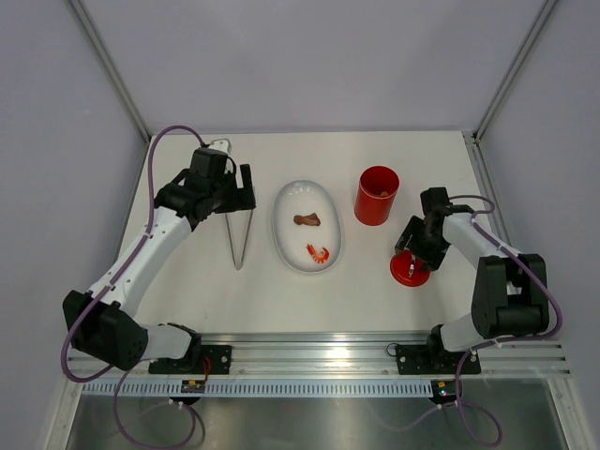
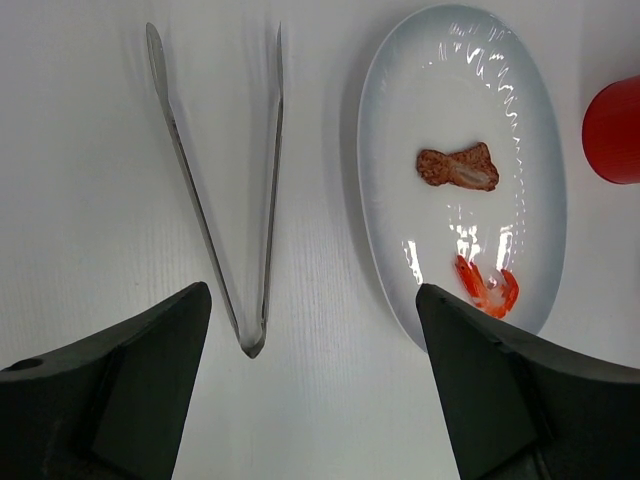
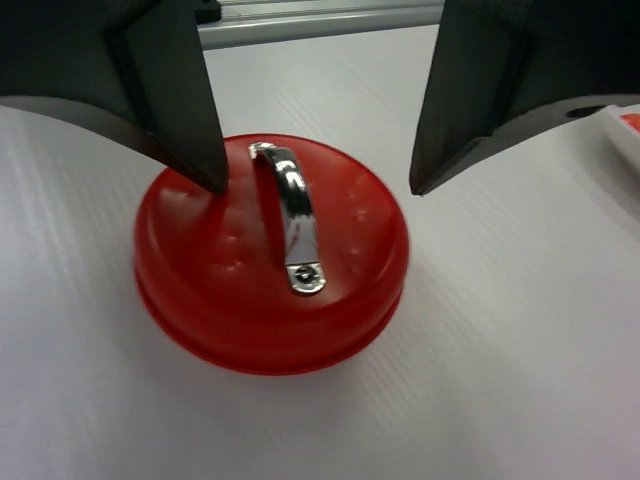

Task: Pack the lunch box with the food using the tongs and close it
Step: Pick up the box lid from the center of the board.

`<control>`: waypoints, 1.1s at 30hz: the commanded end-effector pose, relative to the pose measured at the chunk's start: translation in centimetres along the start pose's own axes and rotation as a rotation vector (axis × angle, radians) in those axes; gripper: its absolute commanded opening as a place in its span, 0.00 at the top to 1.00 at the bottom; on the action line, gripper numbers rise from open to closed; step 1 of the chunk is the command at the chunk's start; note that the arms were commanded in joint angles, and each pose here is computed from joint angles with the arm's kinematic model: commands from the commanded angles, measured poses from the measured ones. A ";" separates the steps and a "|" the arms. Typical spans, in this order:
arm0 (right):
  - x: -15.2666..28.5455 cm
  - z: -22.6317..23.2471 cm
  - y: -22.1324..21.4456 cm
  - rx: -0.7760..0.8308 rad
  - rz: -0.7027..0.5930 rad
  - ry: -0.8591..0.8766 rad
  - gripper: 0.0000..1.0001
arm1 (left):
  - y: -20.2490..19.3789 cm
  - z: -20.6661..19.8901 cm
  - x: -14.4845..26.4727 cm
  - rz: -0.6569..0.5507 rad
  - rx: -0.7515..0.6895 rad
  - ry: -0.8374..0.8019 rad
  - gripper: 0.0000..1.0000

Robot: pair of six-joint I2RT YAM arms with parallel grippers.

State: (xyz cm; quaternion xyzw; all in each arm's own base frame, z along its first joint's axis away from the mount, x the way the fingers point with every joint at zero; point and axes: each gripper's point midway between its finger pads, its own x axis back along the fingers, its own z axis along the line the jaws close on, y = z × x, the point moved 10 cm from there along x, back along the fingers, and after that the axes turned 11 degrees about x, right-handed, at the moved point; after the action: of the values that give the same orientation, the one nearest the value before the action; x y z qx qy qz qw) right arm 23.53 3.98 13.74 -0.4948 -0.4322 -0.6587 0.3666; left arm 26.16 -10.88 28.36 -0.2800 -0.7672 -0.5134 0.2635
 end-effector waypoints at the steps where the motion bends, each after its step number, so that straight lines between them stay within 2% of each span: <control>1: 0.0 -0.8 0.2 0.005 -0.019 -0.125 0.25 | 0.2 -0.1 -0.3 -0.007 -0.008 -0.024 0.13; 3: 0.0 -0.8 0.2 0.011 -0.023 -0.151 0.37 | 0.2 -0.1 -0.2 -0.009 -0.010 -0.021 0.13; 5: 0.0 -0.6 0.2 0.013 -0.028 -0.159 0.43 | 0.1 0.0 -0.1 -0.011 -0.008 -0.020 0.13; 7: 0.0 -0.5 0.3 0.014 -0.030 -0.159 0.53 | -0.1 0.0 -0.2 -0.003 -0.009 -0.025 0.13; 10: -0.1 -0.2 0.4 0.027 -0.027 -0.169 0.73 | -0.2 0.0 -0.3 0.003 -0.009 -0.028 0.13; 11: 0.0 -0.2 0.5 0.029 -0.030 -0.176 0.86 | -0.2 0.1 -0.4 0.005 -0.008 -0.026 0.13; 13: 0.9 -0.1 0.7 0.026 -0.057 -0.185 1.00 | -0.1 0.0 -0.2 0.000 -0.009 -0.023 0.13; 20: 8.4 0.6 3.5 0.012 -0.276 -0.197 1.00 | -0.2 0.1 0.0 0.002 -0.004 -0.026 0.13; 21: 10.4 1.3 4.7 0.006 -0.336 -0.172 1.00 | -0.2 0.1 -0.1 0.005 -0.003 -0.025 0.13; 24: 13.9 2.9 7.1 0.041 -0.411 -0.079 1.00 | -0.3 0.1 0.1 0.004 -0.001 -0.024 0.13; 29: 17.0 6.7 12.0 0.143 -0.423 0.018 1.00 | -0.3 0.1 0.3 0.006 0.003 -0.032 0.13; 33: 16.9 9.8 15.2 0.189 -0.391 0.108 1.00 | -0.8 0.1 -0.1 0.022 0.015 -0.047 0.13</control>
State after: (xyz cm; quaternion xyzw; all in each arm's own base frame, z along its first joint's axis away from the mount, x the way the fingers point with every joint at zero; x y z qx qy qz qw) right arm 34.80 5.12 35.56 -0.3314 -0.5654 -0.7204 0.2268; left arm 25.84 -10.95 27.47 -0.2940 -0.7626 -0.5084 0.2713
